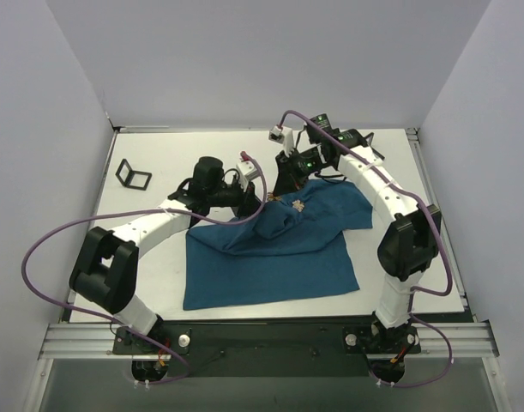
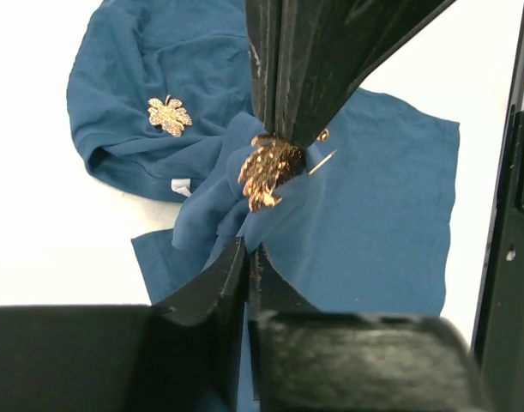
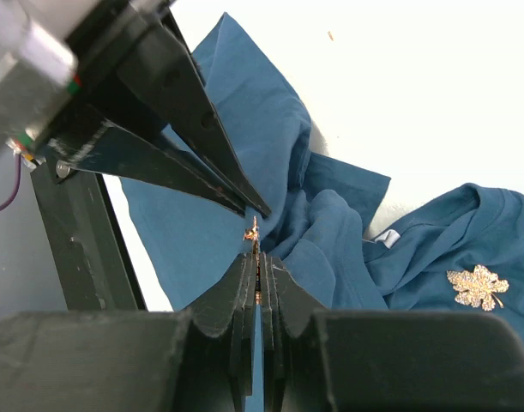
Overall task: Remove the brooch from the garment
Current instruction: Remove the brooch from the flattened clothing.
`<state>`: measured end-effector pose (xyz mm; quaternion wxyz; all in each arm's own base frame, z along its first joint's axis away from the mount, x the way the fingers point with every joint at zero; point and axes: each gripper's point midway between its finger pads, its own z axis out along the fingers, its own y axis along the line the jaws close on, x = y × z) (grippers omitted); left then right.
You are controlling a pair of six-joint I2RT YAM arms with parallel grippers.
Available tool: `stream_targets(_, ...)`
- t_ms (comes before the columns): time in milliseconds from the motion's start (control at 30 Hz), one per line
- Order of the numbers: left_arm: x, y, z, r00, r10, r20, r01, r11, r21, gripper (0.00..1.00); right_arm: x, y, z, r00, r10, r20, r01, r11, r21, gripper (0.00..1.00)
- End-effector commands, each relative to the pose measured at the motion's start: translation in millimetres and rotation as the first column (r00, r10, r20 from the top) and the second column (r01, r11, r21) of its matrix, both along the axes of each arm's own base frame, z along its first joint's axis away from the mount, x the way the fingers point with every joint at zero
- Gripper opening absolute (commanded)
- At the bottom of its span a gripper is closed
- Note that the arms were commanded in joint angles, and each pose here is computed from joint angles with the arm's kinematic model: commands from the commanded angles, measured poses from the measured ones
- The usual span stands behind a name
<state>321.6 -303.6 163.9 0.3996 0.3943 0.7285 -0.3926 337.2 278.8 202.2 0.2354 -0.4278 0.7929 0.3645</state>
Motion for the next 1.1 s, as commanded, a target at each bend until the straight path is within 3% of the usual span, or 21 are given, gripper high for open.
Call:
stream_targets(0,10,-9,15,0.998,-0.002,0.063,0.002,1.000,-0.004,0.00,-2,8,4,1.000,0.011,-0.004,-0.011,1.000,0.003,0.00)
stream_targets(500,2,-10,29,0.995,-0.016,0.102,0.019,0.999,-0.032,0.00,24,17,-23,0.999,-0.045,-0.004,0.045,0.997,-0.062,0.00)
stream_targets(1067,10,-8,26,0.994,0.016,0.104,-0.015,1.000,-0.007,0.00,78,9,-22,0.960,-0.279,0.028,0.280,0.957,-0.070,0.00)
